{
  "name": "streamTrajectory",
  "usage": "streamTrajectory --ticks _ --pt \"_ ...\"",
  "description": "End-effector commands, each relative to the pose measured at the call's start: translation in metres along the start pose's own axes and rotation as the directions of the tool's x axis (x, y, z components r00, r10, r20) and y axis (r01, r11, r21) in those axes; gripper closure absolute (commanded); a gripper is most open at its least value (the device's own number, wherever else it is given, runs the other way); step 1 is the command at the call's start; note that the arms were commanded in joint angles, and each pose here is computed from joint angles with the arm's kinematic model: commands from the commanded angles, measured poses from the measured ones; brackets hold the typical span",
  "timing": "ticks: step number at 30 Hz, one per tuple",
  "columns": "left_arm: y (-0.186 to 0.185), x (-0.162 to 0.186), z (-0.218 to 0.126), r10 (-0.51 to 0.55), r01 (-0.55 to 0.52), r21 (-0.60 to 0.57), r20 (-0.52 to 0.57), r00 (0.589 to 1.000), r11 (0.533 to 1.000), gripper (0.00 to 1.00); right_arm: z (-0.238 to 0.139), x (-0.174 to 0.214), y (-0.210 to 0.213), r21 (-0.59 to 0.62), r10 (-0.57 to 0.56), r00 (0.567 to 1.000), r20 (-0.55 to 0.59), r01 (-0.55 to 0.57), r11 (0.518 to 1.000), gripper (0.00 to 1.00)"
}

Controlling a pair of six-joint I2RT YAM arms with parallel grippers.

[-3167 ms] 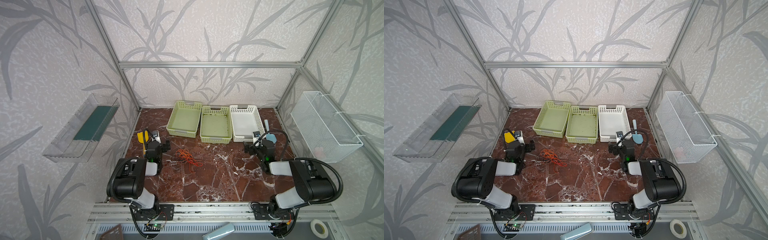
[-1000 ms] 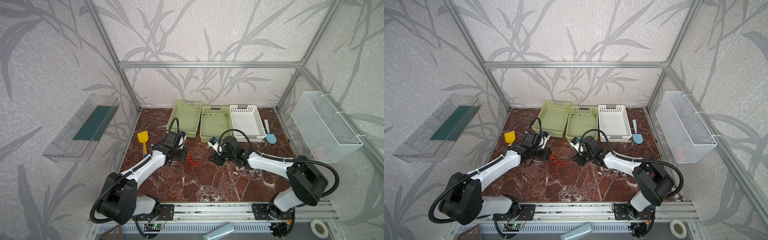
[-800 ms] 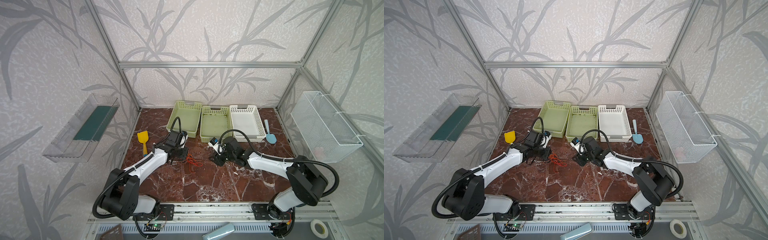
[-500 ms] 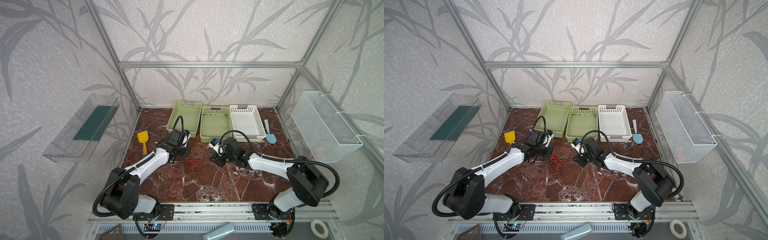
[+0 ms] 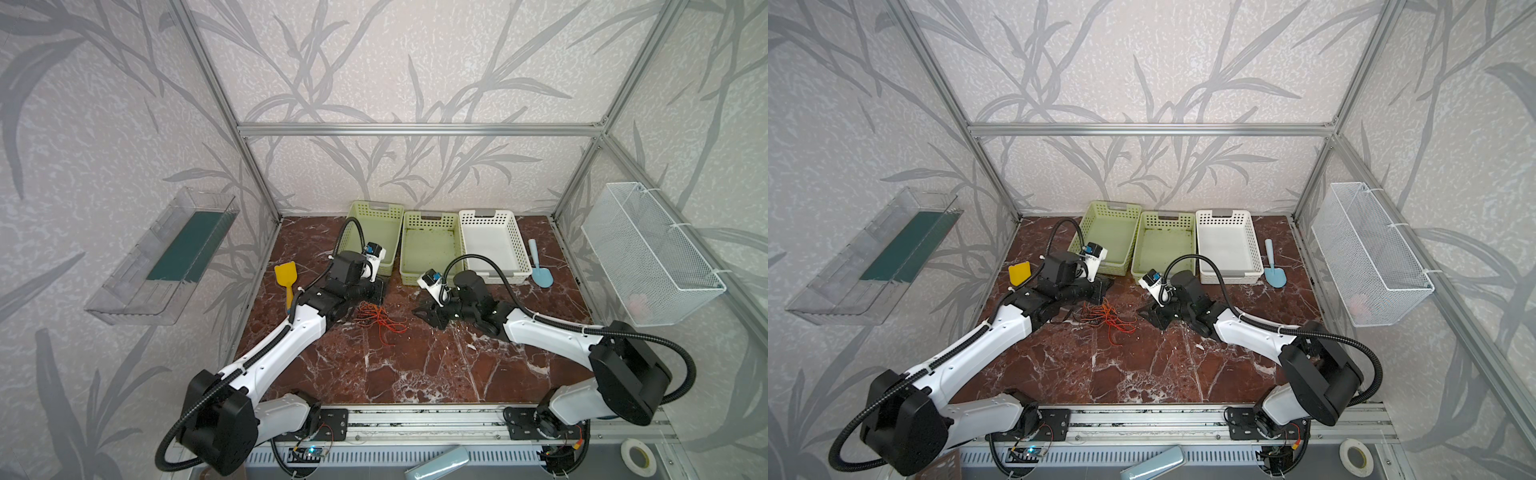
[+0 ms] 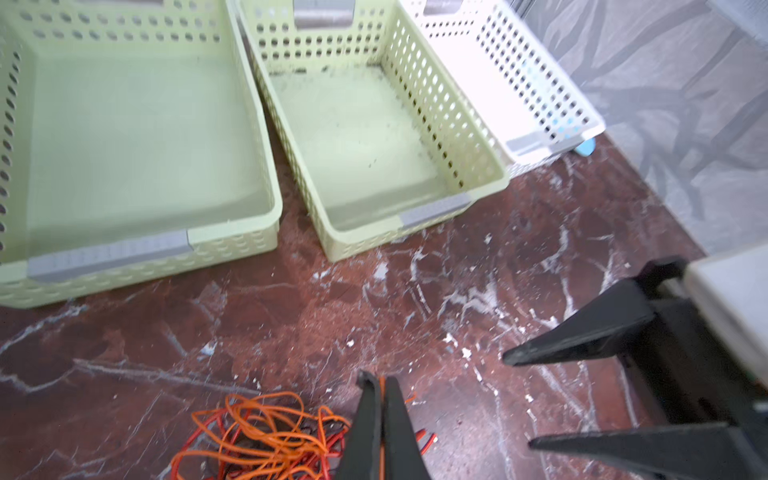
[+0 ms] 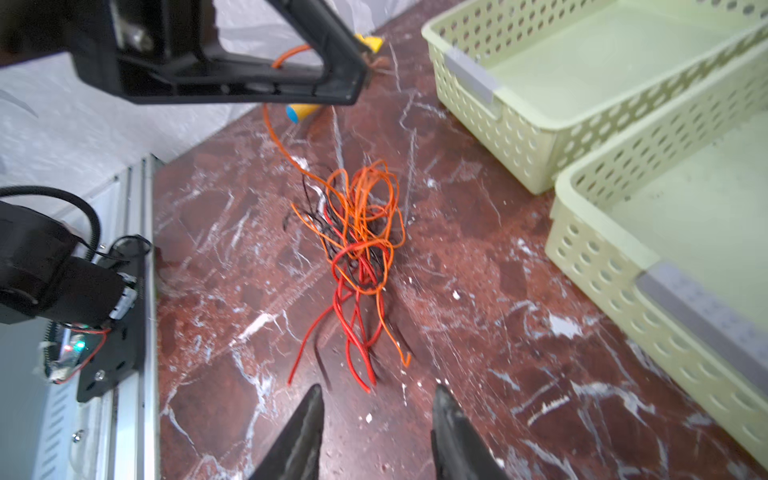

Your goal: Untangle the cables

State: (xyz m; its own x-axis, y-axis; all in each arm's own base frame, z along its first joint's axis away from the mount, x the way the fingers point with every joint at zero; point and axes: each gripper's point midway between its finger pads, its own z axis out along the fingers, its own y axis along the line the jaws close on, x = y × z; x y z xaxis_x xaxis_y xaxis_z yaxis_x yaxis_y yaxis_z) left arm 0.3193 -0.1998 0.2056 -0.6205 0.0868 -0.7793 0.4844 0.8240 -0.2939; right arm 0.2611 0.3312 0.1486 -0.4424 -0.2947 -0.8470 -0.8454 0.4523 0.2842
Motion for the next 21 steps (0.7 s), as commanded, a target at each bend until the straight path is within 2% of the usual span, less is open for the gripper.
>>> streamTrajectory --ticks 1,6,9,14,17,21 --pt "-0.021 -0.039 -0.014 -0.053 0.043 0.080 0.126 0.991 0.996 1.00 -0.006 -0.030 0.025 -0.091 -0.042 0.988 0.148 0.056 0.994 0.53" --pt "-0.030 -0.059 -0.018 -0.140 0.117 0.122 0.195 0.971 0.986 1.00 0.003 -0.040 0.037 -0.073 -0.110 0.968 0.226 0.130 0.989 0.44" --pt "-0.037 -0.068 -0.020 -0.163 0.134 0.143 0.220 0.962 0.981 1.00 0.012 -0.048 0.039 -0.048 -0.125 0.953 0.277 0.143 0.988 0.42" --pt "-0.045 -0.080 -0.022 -0.188 0.153 0.154 0.249 0.950 0.976 1.00 0.031 -0.063 0.045 -0.030 -0.133 0.933 0.336 0.152 0.988 0.42" --pt "-0.050 -0.085 -0.024 -0.190 0.154 0.156 0.254 0.948 0.976 1.00 0.040 -0.066 0.036 0.011 -0.109 0.929 0.355 0.112 0.994 0.43" --pt "-0.053 -0.088 -0.023 -0.196 0.158 0.158 0.259 0.946 0.975 1.00 0.039 -0.071 0.030 0.041 -0.097 0.896 0.433 0.088 0.995 0.46"
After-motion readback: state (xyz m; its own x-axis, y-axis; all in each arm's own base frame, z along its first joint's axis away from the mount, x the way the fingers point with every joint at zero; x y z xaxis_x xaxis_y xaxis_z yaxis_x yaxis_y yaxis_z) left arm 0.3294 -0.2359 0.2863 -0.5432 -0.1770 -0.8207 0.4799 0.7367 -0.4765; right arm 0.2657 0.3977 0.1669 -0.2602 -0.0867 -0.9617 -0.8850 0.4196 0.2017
